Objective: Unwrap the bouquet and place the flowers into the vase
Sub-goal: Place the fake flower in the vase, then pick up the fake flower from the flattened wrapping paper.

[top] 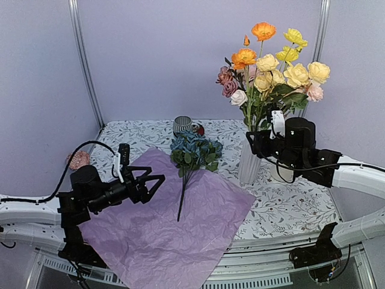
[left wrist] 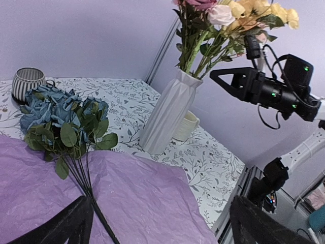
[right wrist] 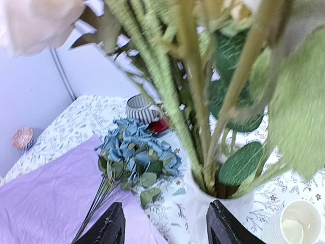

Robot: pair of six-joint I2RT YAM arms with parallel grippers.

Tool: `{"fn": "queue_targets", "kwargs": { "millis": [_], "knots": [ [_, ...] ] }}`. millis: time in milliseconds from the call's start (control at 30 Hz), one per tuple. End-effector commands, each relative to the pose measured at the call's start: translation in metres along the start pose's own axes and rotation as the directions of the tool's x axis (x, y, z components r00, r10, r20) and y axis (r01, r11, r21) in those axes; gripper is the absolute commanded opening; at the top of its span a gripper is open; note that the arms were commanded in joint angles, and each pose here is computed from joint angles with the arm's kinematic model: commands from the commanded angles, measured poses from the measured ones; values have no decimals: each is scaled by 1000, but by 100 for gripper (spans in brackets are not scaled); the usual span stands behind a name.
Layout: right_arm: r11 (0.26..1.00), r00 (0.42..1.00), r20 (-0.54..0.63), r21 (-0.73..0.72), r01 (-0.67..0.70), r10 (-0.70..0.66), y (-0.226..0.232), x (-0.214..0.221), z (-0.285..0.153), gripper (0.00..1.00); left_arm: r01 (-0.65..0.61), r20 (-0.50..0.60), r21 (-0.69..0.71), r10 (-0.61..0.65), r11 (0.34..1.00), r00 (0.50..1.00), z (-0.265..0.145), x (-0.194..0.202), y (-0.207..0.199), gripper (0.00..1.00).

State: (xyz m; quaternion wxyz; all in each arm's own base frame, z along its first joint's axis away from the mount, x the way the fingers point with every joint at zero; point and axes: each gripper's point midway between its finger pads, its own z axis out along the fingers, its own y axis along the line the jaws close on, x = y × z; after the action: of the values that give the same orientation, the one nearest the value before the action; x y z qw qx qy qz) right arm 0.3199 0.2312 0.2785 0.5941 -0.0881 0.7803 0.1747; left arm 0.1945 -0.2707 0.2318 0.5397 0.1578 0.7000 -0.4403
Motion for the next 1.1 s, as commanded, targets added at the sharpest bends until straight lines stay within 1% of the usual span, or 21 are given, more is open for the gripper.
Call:
{"fn": "queue_targets", "kwargs": {
  "millis": [0,200,400,500,767,900,1067],
  "knots": [
    [996,994,-96,-82,34,-42,18,24,-19,58,22,-69,-117,-30,993,997,16,7,14,95],
    [993,991,-131,-119,0,-16,24,35,-33,61,26,-160,-242,-66,970,985,36,26,35,94],
    [976,985,-173,-216,-13,-25,42,51,-44,67,49,-233,-337,-133,940,963,51,43,59,94],
    [966,981,-193,-258,-15,-36,53,60,-51,68,52,-256,-356,-151,933,955,58,48,68,93],
    [929,976,-210,-368,-30,-52,84,78,-65,69,35,-330,-398,-179,917,927,81,58,91,90],
    [903,975,-214,-429,-34,-66,100,87,-69,69,21,-392,-417,-201,908,898,96,74,99,87],
    [885,975,-207,-464,-29,-76,108,93,-69,69,17,-447,-434,-232,901,864,107,93,104,83]
  ]
}}
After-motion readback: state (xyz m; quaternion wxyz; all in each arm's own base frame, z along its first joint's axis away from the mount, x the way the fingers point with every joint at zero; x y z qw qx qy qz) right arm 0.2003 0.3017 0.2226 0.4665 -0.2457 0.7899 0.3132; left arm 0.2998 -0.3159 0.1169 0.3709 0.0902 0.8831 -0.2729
